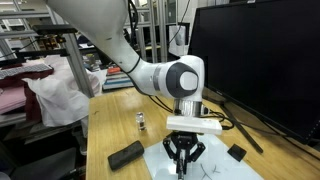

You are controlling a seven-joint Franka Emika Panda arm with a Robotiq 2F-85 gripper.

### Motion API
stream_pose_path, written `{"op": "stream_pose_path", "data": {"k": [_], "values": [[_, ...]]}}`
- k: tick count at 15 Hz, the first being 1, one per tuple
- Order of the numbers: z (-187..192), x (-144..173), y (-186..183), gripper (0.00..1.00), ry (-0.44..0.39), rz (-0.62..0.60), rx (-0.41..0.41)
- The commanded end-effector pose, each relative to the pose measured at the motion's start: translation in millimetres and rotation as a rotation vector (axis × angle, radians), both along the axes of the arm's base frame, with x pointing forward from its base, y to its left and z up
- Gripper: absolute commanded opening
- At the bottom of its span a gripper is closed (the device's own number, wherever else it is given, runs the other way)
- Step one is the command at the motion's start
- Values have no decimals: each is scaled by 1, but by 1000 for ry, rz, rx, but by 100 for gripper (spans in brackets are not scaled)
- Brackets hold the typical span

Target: Draw an "x" on the paper

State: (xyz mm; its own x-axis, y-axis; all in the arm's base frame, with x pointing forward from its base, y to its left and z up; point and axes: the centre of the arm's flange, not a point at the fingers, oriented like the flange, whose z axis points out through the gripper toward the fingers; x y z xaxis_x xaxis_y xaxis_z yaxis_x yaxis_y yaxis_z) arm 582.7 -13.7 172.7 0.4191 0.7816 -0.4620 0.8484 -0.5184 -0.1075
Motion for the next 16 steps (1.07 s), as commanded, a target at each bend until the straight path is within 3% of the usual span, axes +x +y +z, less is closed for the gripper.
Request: {"op": "stream_pose_path", "data": {"k": [1,10,11,13,16], "values": [[9,-17,5,5,14,82,63],[3,-26,21,5,93,205,153],[3,-25,21,44,99,197,158],[4,-25,20,51,93,192,172],[6,-25,17,73,100,181,189]]}}
